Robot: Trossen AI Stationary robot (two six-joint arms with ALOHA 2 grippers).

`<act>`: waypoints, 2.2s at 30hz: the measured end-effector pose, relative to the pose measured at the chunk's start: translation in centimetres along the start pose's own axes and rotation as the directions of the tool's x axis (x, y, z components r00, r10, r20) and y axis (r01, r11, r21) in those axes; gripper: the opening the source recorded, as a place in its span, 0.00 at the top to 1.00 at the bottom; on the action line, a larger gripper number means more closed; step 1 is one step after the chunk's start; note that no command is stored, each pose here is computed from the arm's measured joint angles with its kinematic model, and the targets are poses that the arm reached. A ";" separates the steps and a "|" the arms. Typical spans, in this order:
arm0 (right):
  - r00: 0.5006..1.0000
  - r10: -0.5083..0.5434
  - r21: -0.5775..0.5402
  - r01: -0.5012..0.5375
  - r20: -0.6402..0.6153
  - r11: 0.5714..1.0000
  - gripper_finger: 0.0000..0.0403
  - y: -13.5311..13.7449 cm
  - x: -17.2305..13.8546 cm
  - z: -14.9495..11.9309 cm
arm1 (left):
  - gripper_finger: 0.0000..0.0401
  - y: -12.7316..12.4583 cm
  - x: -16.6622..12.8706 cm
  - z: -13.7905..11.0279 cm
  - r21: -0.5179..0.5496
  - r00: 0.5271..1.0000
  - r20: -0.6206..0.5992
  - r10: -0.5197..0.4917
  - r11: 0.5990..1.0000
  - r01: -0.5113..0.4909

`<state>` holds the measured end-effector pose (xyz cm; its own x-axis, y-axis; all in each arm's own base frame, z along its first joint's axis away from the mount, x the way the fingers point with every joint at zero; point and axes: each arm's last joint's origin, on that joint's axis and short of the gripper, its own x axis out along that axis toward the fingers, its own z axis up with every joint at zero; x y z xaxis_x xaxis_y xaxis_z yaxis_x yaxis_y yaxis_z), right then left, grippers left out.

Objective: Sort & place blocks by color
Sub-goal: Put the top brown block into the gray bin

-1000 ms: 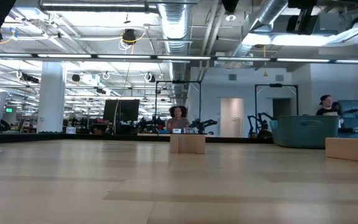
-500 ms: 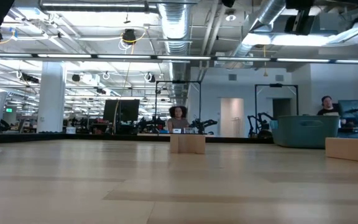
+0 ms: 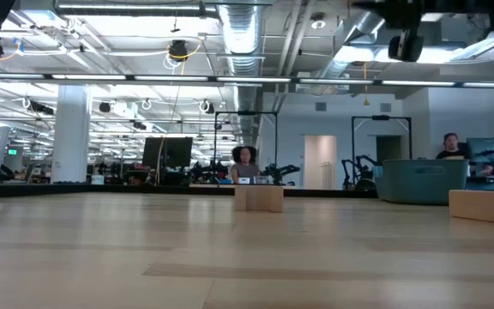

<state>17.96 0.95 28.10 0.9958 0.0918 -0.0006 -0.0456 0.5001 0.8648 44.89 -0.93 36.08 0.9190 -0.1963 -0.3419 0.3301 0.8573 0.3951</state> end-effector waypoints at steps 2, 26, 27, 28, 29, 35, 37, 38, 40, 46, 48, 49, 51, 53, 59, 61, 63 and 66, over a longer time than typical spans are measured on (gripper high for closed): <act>1.000 -0.009 -0.001 0.009 -0.004 1.000 0.61 -0.2 0.0 0.0 | 0.39 -0.1 0.0 -0.2 0.012 1.000 -0.010 -0.016 1.000 0.016; 0.996 0.070 -0.001 -0.070 -0.049 0.998 0.61 0.2 0.0 0.2 | 0.52 0.6 -0.2 -0.8 0.044 0.996 -0.072 0.051 0.998 -0.048; 0.996 0.069 0.000 -0.069 -0.050 0.998 0.61 0.2 0.0 0.2 | 0.52 0.6 -0.2 -0.8 0.050 0.996 -0.070 0.051 0.998 -0.048; 0.996 0.067 0.000 -0.068 -0.051 0.998 0.61 0.2 0.0 0.2 | 0.52 0.6 -0.2 -0.7 0.053 0.996 -0.070 0.050 0.998 -0.047; 0.996 0.067 0.000 -0.067 -0.051 0.998 0.61 0.2 0.0 0.2 | 0.52 0.5 -0.2 -0.7 0.055 0.996 -0.071 0.049 0.997 -0.045; 0.996 0.067 0.000 -0.067 -0.051 0.998 0.62 0.2 0.0 0.2 | 0.55 0.5 -0.2 -0.7 0.066 0.997 -0.066 0.042 0.997 -0.037; 0.996 0.068 0.000 -0.068 -0.050 0.998 0.61 0.2 0.0 0.2 | 0.59 0.5 -0.2 -0.7 0.065 0.997 -0.067 0.041 0.997 -0.037; 0.996 0.068 0.000 -0.068 -0.051 0.998 0.61 0.2 0.0 0.2 | 0.61 0.5 -0.2 -0.7 0.065 0.997 -0.068 0.039 0.997 -0.035; 0.996 0.067 0.003 -0.067 -0.051 0.998 0.61 0.2 0.0 0.2 | 0.67 0.5 -0.2 -0.7 0.066 0.997 -0.068 0.038 0.997 -0.033; 0.996 0.066 0.007 -0.066 -0.052 0.998 0.61 0.2 0.0 0.2 | 0.77 0.5 -0.2 -0.7 0.070 0.997 -0.070 0.036 0.997 -0.032; 0.997 0.060 0.002 -0.060 -0.047 0.998 0.59 0.2 0.0 0.2 | 0.76 0.5 -0.2 -0.8 0.067 0.997 -0.073 0.038 0.997 -0.033; 0.997 0.059 -0.002 -0.059 -0.045 0.998 0.58 0.2 0.0 0.2 | 0.75 0.5 -0.2 -0.8 0.067 0.997 -0.073 0.040 0.997 -0.035; 0.998 0.057 -0.011 -0.058 -0.041 0.998 0.56 0.1 0.0 0.3 | 0.72 0.5 -0.2 -0.8 0.065 0.996 -0.078 0.050 0.997 -0.045; 0.998 0.053 -0.012 -0.053 -0.032 0.999 0.55 0.1 0.0 0.4 | 0.71 0.6 -0.2 -0.8 0.065 0.994 -0.086 0.063 0.996 -0.058; 0.999 0.044 -0.014 -0.044 0.002 0.999 0.54 -0.1 -0.2 1.0 | 0.74 0.7 -0.4 -0.7 0.056 0.992 -0.097 0.087 0.995 -0.082; 0.999 0.051 -0.015 -0.051 0.017 0.999 0.54 0.0 -0.4 1.2 | 0.74 0.7 -0.6 -0.6 0.053 0.991 -0.096 0.097 0.994 -0.093; 0.998 0.052 -0.017 -0.051 0.033 0.999 0.55 0.1 -0.6 1.4 | 0.74 0.8 -1.0 -0.4 0.045 0.989 -0.104 0.101 0.994 -0.096; 0.997 0.058 -0.016 -0.058 0.051 0.998 0.56 0.3 -1.1 1.6 | 0.73 0.9 -1.0 -0.4 0.032 0.989 -0.104 0.106 0.994 -0.103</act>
<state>17.03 -0.40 29.12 0.9942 0.0764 0.0756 -0.1041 0.5079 0.8551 44.13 0.24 36.41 0.9213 -0.0536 -0.3850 0.2403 0.8570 0.4558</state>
